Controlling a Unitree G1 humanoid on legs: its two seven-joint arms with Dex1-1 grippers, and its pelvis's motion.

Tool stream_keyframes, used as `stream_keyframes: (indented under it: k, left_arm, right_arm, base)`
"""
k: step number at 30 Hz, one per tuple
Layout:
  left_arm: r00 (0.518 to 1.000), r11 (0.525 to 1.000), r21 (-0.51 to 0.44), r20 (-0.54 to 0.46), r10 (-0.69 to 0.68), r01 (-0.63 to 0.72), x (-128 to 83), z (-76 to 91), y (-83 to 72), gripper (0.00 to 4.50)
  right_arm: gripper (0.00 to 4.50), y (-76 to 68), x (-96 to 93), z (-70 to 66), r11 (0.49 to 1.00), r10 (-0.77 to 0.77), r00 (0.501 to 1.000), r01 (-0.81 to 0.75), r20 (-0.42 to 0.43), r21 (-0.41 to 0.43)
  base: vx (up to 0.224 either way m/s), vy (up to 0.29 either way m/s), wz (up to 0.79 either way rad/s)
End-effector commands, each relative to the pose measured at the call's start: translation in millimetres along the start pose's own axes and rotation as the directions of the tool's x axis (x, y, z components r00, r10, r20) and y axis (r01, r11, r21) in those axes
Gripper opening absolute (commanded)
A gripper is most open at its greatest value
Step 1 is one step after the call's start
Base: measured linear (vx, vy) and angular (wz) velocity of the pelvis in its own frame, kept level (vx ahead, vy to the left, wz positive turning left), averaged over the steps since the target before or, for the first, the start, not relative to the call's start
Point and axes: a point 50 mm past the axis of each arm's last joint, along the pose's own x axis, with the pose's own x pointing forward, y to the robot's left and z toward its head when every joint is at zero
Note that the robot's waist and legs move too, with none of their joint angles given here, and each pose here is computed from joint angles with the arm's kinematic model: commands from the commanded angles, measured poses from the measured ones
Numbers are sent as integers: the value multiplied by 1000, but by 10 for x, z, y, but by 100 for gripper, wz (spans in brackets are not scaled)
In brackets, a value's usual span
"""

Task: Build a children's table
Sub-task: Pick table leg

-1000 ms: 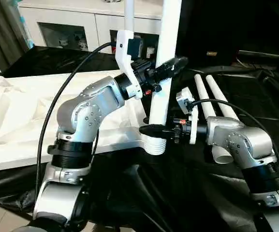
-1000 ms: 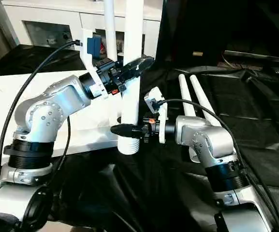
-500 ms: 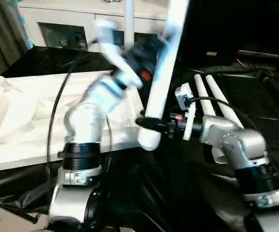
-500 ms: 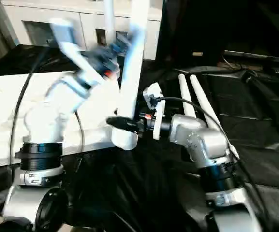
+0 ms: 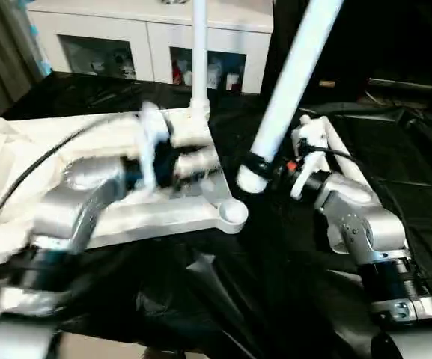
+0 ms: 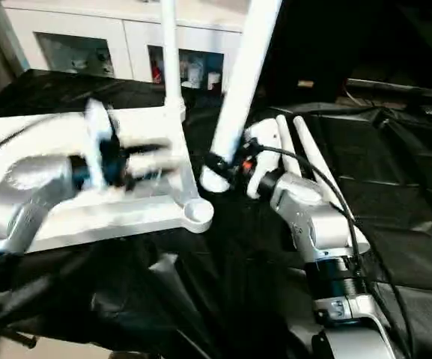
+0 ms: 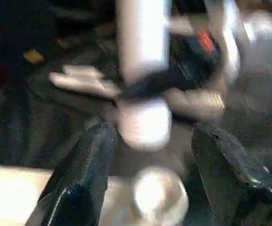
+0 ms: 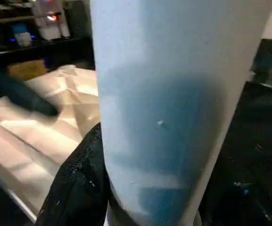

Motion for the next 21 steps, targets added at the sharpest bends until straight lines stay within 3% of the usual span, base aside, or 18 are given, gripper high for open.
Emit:
stream_keyframes:
  k: [1, 4, 8, 19, 21]
  left_arm:
    - [990, 995, 43, -117, -84, 90, 19, -159, -82, 293]
    - [967, 993, 55, -239, -90, 106, 6, -386, -80, 293]
    - [945, 992, 76, -320, -73, 102, -28, -515, -52, 266]
    - [902, 996, 84, -431, 15, 23, -131, -721, 103, 174]
    - [900, 997, 78, -435, 15, 21, -141, -741, 108, 174]
  right_arm:
    - [191, -52, -50, -25, 999, -45, 999, 45, 2, -6]
    - [191, -68, -84, -87, 997, -71, 997, 71, 7, -10]
    - [191, -53, -103, -110, 997, -78, 997, 78, 4, -15]
    - [191, 4, -104, -190, 997, -78, 997, 78, -8, -24]
    - [191, 9, -105, -193, 997, -78, 997, 78, -8, -23]
  base:
    - [0, 0, 0]
    - [0, 0, 0]
    - [0, 0, 0]
    - [0, 0, 0]
    - [0, 0, 0]
